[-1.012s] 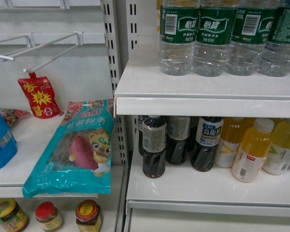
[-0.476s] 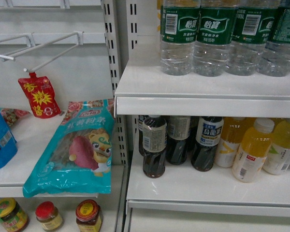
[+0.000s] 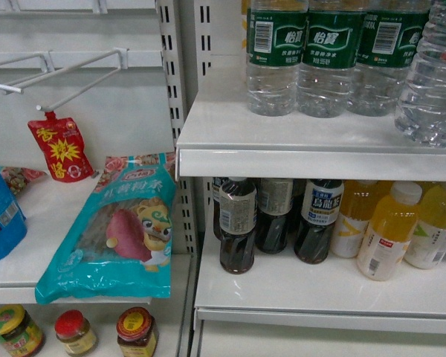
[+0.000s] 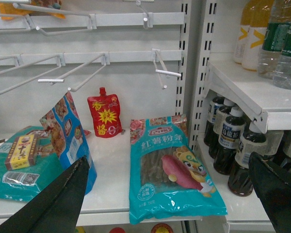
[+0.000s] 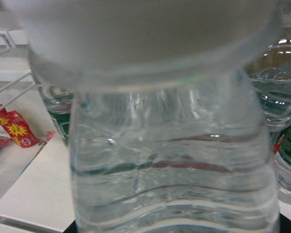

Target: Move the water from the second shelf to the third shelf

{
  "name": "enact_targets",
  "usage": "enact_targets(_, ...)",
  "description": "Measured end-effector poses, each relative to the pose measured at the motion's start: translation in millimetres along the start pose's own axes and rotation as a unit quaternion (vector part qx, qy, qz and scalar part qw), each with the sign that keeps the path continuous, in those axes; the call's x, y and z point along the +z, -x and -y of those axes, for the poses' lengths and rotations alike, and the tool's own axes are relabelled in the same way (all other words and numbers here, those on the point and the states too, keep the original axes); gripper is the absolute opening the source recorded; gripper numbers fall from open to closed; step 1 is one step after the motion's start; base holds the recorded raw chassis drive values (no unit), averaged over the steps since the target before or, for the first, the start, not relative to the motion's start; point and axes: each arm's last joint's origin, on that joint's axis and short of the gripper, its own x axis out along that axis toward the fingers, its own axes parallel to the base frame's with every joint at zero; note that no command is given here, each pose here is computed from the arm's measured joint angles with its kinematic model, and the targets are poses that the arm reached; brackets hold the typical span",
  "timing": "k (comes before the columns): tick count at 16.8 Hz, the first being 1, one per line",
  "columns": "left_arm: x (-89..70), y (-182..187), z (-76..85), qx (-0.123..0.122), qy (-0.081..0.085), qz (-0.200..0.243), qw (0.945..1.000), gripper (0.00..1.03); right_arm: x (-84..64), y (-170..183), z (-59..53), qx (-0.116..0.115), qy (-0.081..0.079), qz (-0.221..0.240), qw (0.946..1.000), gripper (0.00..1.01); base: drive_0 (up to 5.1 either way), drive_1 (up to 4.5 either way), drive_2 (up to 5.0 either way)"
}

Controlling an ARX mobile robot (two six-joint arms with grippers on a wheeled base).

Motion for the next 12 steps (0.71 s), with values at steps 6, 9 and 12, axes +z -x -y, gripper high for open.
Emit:
enact_targets(6, 0.0, 0.0, 0.0, 0.000, 0.000, 0.000, 1.0000, 0.98, 0.1, -31.5, 3.4, -0.017, -0.002, -0.014, 0.9997, 0.44, -4.6, 2.34, 2.3)
enact_targets(9, 0.0, 0.0, 0.0, 0.000, 0.000, 0.000, 1.0000, 0.98, -1.3, -37.6, 3.9, -0.022, -0.002, -0.018, 0.9996, 0.44, -4.6, 2.34, 2.3)
enact_targets(12, 0.0, 0.0, 0.0, 0.000, 0.000, 0.000, 1.0000, 0.98, -2.5, -40.2, 4.4, -0.025, -0.003, -0.021, 0.9994, 0.44, -4.6, 2.34, 2.3)
